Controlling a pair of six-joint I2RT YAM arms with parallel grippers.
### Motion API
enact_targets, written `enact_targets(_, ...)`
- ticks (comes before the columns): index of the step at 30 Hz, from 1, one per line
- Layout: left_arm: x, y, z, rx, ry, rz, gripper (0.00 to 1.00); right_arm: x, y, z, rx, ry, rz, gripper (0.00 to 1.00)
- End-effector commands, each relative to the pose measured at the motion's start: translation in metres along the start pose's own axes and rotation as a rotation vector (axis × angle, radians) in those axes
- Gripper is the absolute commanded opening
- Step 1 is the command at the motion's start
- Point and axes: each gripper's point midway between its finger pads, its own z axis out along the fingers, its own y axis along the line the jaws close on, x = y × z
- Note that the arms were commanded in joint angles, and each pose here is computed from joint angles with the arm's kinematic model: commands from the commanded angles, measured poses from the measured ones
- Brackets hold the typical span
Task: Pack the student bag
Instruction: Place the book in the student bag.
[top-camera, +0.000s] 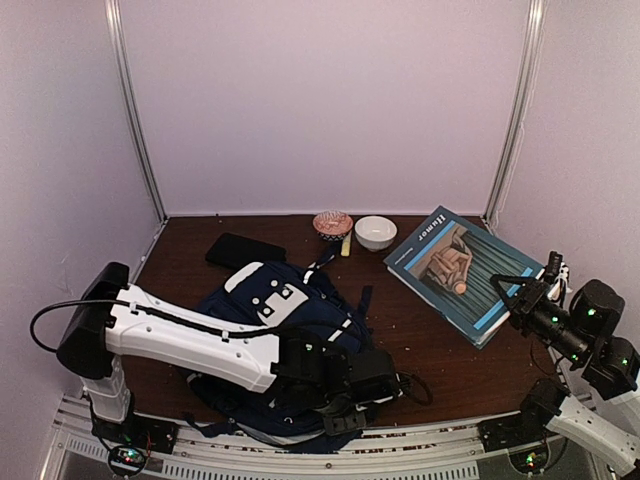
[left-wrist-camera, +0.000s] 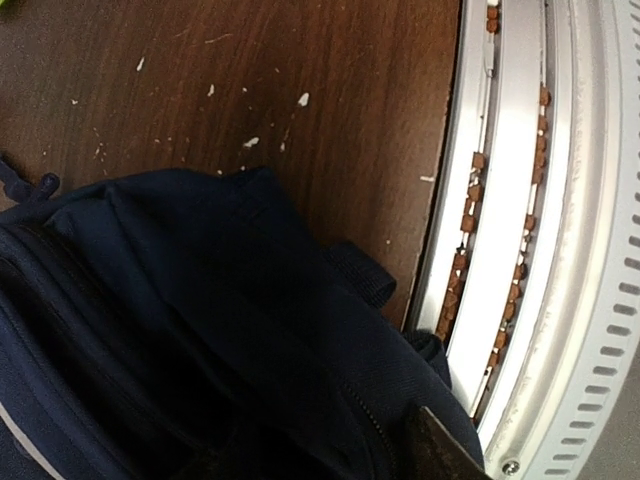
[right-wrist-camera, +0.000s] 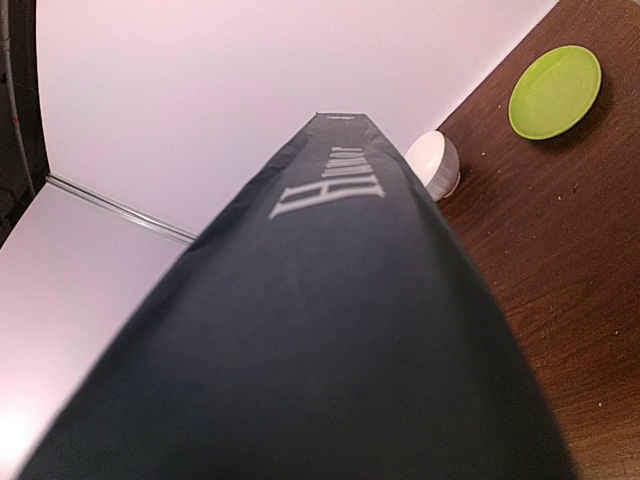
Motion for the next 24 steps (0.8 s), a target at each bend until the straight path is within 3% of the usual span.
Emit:
enact_targets(1,0.001,0.006,0.008,0.0,0.015,0.002,0.79,-0.007,0.006,-0.004,-0.034,-0.036,0.018,0.3)
enact_targets(6,-0.011,0.032,-0.011,-0.057,-0.052,-0.051,0.48,-0.006,0.003,-0.005,-0.032,-0.036,0.021,0.29)
enact_targets(12,-0.013,0.07,-0.044,-0.13,-0.104,-0.127,0.0,-0.003,0.002,-0.008,-0.033,-0.017,0.01,0.29)
enact_targets(24,0.017,0.192,-0.189,-0.557,-0.276,-0.375,0.0,0.037,0.024,-0.02,-0.129,0.237,-0.03,0.28)
